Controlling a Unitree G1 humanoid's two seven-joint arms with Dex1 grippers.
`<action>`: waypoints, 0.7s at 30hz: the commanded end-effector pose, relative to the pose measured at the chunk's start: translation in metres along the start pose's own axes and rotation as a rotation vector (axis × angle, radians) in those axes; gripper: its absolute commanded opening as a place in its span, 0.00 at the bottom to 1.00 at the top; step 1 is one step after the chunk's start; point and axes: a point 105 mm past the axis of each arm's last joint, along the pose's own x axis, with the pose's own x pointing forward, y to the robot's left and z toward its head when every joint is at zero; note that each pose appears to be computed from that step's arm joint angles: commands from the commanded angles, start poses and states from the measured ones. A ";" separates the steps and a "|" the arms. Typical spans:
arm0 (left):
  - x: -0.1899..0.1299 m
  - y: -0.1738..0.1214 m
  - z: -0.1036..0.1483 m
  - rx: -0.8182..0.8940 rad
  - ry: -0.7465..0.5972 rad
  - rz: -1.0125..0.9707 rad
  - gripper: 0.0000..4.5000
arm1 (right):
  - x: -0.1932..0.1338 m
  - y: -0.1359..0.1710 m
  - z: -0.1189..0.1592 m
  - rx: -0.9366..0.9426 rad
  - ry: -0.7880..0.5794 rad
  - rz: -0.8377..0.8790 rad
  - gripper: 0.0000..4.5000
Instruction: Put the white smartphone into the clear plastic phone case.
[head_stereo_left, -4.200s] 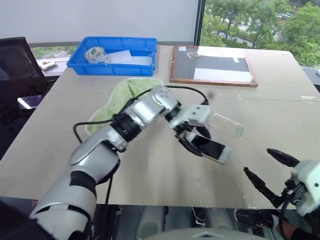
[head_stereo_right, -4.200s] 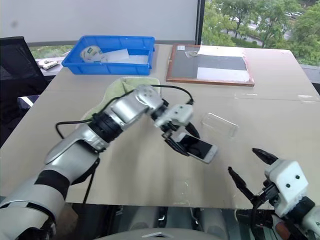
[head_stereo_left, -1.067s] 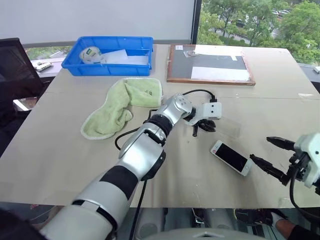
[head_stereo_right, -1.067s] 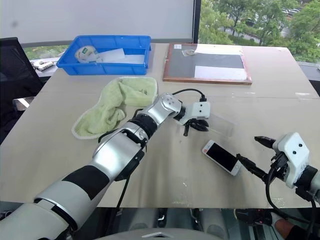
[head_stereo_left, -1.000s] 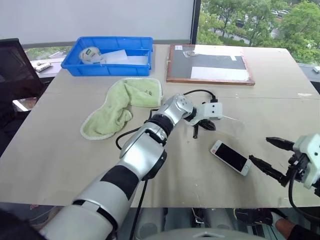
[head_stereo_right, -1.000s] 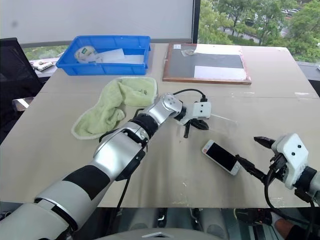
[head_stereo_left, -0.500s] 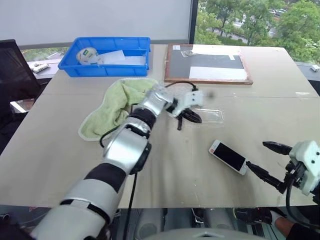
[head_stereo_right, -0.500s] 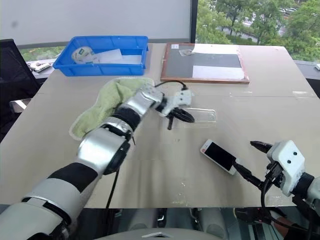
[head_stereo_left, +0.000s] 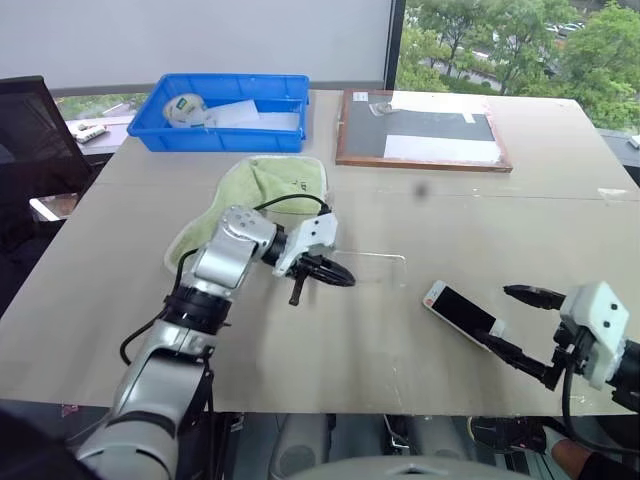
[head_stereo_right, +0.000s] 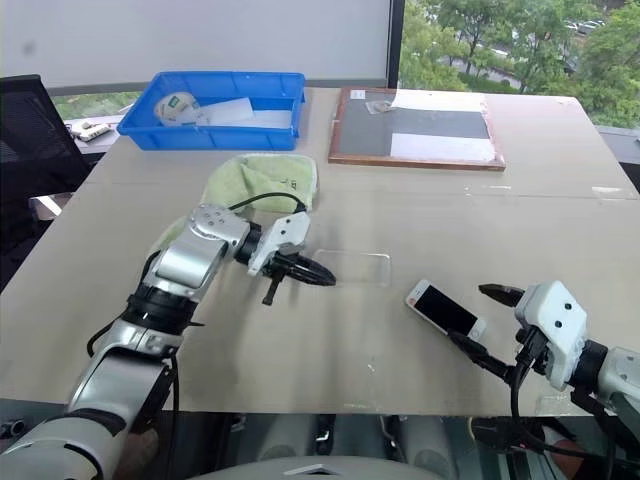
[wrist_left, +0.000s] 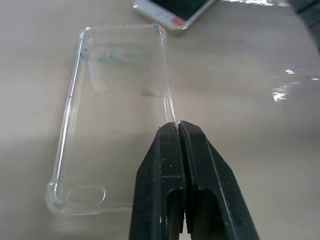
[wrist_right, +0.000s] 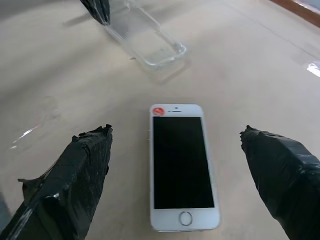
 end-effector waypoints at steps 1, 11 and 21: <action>0.003 -0.005 0.006 0.056 -0.006 0.040 0.01 | 0.002 0.007 0.008 -0.039 -0.006 0.040 1.00; -0.010 -0.003 -0.014 0.010 -0.025 0.101 0.26 | 0.010 0.010 0.003 -0.040 0.004 0.073 1.00; -0.039 -0.029 0.017 -0.012 -0.323 0.172 0.77 | 0.033 -0.011 -0.025 0.051 0.082 -0.003 1.00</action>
